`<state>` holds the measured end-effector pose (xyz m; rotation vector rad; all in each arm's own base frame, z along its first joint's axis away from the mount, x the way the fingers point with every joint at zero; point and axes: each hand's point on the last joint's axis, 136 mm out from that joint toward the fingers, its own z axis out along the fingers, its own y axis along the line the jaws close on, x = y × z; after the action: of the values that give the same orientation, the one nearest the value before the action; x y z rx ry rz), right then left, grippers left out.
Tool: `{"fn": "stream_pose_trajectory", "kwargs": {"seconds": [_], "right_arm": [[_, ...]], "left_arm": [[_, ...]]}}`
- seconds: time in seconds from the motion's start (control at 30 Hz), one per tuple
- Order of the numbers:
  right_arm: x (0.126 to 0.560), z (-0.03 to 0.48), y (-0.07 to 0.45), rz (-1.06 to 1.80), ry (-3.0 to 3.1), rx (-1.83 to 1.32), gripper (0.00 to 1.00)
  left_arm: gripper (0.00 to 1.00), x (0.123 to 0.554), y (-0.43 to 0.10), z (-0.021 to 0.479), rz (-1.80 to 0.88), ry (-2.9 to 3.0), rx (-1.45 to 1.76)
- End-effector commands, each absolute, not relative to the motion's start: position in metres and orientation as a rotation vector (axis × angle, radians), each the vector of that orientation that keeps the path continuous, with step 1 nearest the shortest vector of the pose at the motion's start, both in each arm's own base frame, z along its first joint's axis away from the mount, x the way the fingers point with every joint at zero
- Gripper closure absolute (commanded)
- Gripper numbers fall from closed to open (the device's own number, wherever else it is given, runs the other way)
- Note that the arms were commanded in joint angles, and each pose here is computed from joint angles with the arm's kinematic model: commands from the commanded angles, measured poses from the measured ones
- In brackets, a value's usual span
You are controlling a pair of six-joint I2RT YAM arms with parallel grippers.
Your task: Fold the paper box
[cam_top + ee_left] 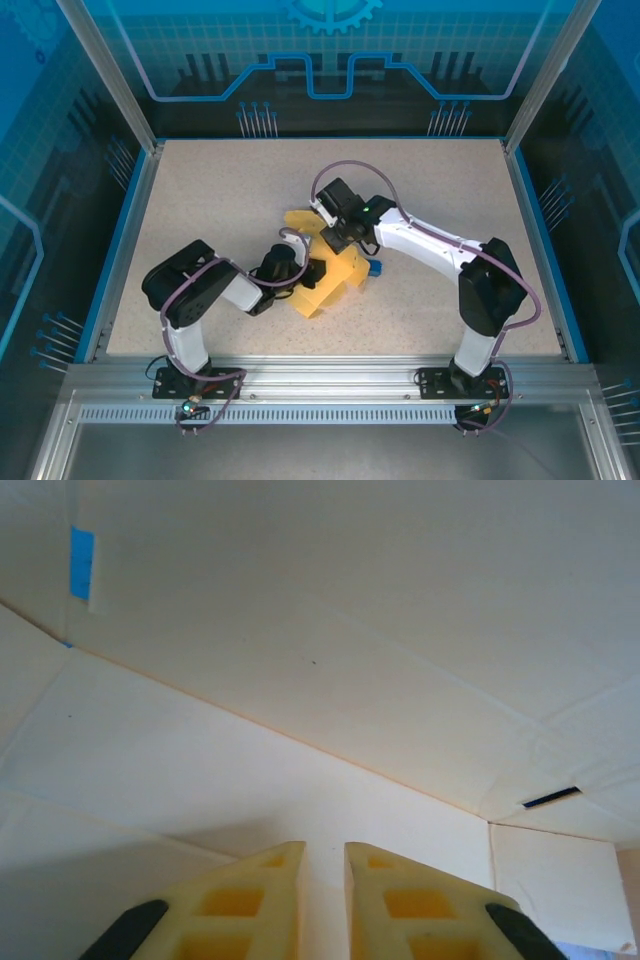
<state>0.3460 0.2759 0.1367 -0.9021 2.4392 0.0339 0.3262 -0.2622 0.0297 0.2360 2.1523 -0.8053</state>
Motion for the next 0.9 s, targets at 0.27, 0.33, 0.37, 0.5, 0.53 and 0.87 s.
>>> {"fn": "stream_pose_trajectory", "kwargs": {"seconds": [0.27,0.33,0.37,0.5,0.53,0.87], "right_arm": [[0.334,0.167,0.266,0.231,2.298,-1.150,1.00],[0.333,0.172,0.266,0.268,2.276,-1.175,1.00],[0.333,0.176,0.265,0.293,2.272,-1.172,1.00],[0.337,0.194,0.257,0.432,2.276,-1.131,1.00],[0.337,0.200,0.256,0.477,2.276,-1.119,1.00],[0.339,0.220,0.240,0.659,2.302,-1.024,1.00]], "left_arm": [[0.55,0.326,-0.227,0.095,-0.827,2.022,0.172],[0.53,0.331,-0.215,0.107,-0.816,2.002,0.141],[0.52,0.334,-0.209,0.114,-0.814,1.992,0.124],[0.48,0.337,-0.196,0.140,-0.854,1.990,0.120],[0.47,0.337,-0.195,0.145,-0.852,1.994,0.140],[0.41,0.333,-0.199,0.177,-0.800,1.960,0.338]]}}
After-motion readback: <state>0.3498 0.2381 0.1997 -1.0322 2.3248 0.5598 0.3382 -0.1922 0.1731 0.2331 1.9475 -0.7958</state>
